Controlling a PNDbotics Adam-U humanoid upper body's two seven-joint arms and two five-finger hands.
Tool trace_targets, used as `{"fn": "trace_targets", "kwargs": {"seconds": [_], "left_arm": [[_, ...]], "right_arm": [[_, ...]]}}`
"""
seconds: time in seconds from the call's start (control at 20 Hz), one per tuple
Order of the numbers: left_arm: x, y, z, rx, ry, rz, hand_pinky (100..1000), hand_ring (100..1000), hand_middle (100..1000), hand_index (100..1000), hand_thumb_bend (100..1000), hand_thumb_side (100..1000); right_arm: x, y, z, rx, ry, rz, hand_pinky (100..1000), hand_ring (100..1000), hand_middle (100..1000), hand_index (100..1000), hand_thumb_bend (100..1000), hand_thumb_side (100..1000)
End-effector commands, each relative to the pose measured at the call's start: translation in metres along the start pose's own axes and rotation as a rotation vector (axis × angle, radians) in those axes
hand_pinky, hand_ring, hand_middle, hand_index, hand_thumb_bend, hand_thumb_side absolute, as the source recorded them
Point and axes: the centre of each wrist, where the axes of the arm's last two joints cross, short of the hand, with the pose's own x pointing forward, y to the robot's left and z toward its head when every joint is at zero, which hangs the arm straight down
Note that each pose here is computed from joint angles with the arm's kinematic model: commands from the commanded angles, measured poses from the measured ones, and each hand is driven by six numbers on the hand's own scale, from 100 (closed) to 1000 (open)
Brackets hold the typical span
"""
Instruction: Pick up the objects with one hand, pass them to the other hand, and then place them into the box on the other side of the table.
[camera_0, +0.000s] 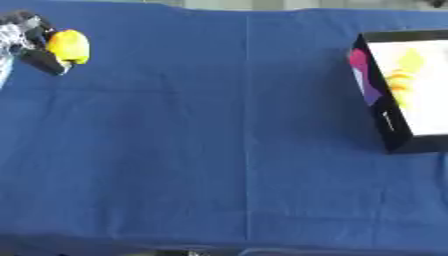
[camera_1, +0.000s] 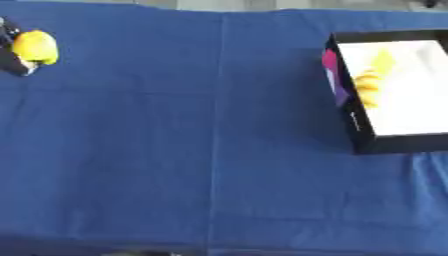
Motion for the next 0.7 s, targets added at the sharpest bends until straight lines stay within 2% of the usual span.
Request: {"fn": "trace_targets", "kwargs": {"seconds": [0.05,0.1,0.15,0.7], "left_arm": [[0.022,0.01,0.011,0.095,-0.096,0.0,762,670,642,576,118,100],[0.028,0.008,0.014,0.111,-0.121,0.005,764,667,643,578,108,100],[0.033,0.005,0.016,0.127,-0.145,0.014,765,663,640,577,100,100],[0.071,-0.037,0.029,0.26,-0.308,0.1,757,629,625,578,100,100]], "right_arm": [[0.009,-0.011,-0.017,0.07,-0.031,0.032,929,1000,980,1000,100,470],[0.009,-0.011,-0.02,0.087,-0.036,0.032,929,1000,985,1000,100,445],[0.009,-0.009,-0.024,0.108,-0.042,0.031,928,1000,990,1000,100,470],[0.008,0.008,-0.048,0.25,-0.108,0.01,928,1000,1000,1000,100,470]]}}
